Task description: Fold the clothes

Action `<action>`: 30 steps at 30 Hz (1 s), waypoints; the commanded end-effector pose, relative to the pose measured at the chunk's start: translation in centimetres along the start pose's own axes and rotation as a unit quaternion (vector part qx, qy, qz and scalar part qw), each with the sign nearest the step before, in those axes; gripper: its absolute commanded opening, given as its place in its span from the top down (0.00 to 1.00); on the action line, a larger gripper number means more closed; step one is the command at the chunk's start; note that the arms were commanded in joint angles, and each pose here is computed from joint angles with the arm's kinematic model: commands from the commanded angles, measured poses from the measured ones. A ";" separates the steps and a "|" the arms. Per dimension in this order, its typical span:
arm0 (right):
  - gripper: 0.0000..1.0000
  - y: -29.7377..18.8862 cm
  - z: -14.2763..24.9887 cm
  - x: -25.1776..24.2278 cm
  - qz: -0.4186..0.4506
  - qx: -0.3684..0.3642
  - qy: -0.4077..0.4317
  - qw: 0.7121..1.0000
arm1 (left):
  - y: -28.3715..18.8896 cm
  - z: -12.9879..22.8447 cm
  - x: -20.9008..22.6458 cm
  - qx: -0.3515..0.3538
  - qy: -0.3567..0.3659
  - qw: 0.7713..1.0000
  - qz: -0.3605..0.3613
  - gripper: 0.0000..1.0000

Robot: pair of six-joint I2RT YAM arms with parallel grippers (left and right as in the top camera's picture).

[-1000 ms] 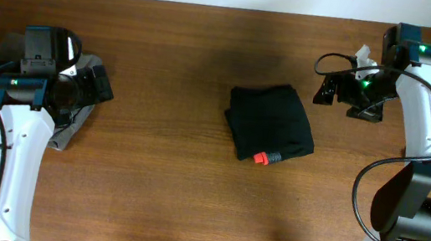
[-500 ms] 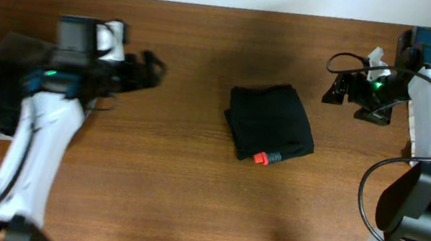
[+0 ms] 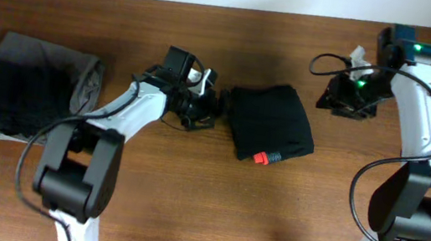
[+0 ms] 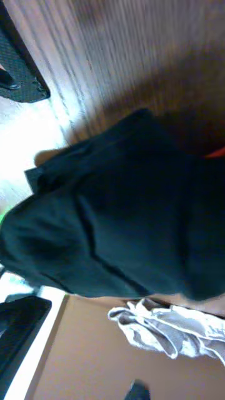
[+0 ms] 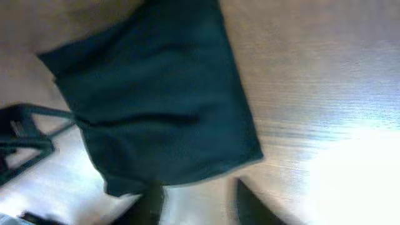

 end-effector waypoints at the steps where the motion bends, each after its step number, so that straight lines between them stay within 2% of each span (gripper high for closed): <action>1: 0.96 1.4 0.4 1.9 -0.014 0.012 -0.005 1.000 | 1.8 1.3 -0.2 0.039 -0.038 0.997 0.045 0.02; 9: 0.96 6.8 2.3 3.9 -0.096 0.077 0.010 0.992 | 2.3 0.9 -0.9 0.037 -0.017 0.997 0.070 0.01; 19: 0.96 13.4 3.7 0.3 -0.070 0.086 0.029 0.993 | 2.7 0.9 -1.0 0.035 -0.016 0.997 0.061 0.01; 24: 0.96 14.1 3.9 0.0 -0.070 0.086 0.028 0.993 | 4.2 2.8 -0.1 0.054 -0.079 0.995 0.000 0.01; 30: 0.96 14.0 3.9 0.1 -0.071 0.086 0.028 0.993 | 6.1 3.1 -0.9 0.042 -0.096 0.994 -0.020 0.01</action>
Point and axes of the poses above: each gripper's point midway between its finger pads, its own y axis out along the fingers, its own x axis along the line the jaws close on, z = x × y, the point moved 1 cm from there along -y, back along the fingers, and after that the axes turned 7 degrees about y, right-handed, at the moved point
